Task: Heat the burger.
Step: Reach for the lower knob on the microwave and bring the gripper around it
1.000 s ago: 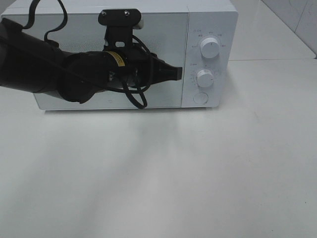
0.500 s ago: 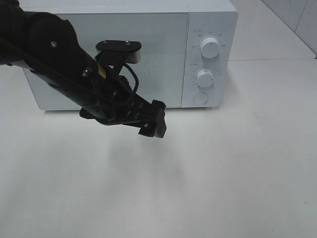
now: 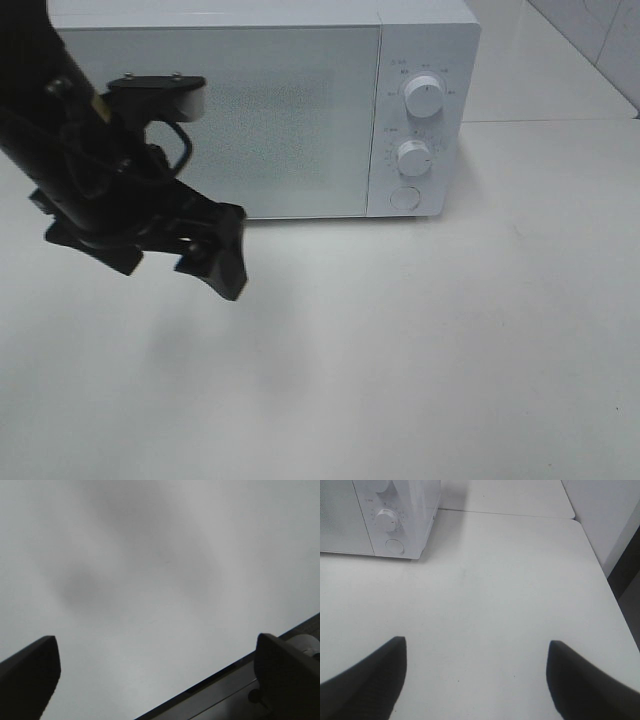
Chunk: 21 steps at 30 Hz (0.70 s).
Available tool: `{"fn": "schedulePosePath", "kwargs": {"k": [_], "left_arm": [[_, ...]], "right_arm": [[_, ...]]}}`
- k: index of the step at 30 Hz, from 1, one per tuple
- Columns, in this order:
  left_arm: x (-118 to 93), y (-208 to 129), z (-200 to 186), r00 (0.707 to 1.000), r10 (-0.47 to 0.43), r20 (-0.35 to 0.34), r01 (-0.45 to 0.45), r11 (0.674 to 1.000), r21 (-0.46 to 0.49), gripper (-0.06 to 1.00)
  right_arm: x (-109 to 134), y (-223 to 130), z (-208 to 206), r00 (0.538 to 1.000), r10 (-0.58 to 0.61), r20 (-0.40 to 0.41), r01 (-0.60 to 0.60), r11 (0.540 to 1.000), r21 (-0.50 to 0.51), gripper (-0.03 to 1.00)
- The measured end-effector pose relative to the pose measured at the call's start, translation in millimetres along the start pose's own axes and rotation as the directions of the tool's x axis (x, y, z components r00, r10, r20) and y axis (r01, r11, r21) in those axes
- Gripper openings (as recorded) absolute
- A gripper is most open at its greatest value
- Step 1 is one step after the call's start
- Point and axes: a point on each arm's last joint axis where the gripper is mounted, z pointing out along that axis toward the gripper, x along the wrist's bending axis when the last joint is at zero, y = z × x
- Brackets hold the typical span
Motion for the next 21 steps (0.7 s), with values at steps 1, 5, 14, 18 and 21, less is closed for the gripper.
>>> {"fn": "schedulePosePath", "kwargs": {"k": [1,5,14,18,21], "left_arm": [[19,-1,-8,0.998,-0.058,-0.015,0.058,0.998,0.013,0.97],[45,-4,-20,0.990,-0.135,-0.042,0.137,0.990,0.029,0.97],[113,-25,-49,0.941,-0.289,-0.177,0.305,0.950,0.070,0.97],[132,-39,-60,0.916,-0.328,-0.232,0.353,0.932,0.078,0.97],[142,-58,-64,0.892,-0.378,-0.247,0.408,0.909,0.084,0.97]], "right_arm": [[0,0,0,1.000,0.000,0.000,0.000,1.000,0.000,0.73],[0,0,0,1.000,0.000,0.000,0.000,1.000,0.000,0.73],[0,0,0,1.000,0.000,0.000,0.000,1.000,0.000,0.73],[0,0,0,1.000,0.000,0.000,0.000,1.000,0.000,0.73],[0,0,0,1.000,0.000,0.000,0.000,1.000,0.000,0.73]]}}
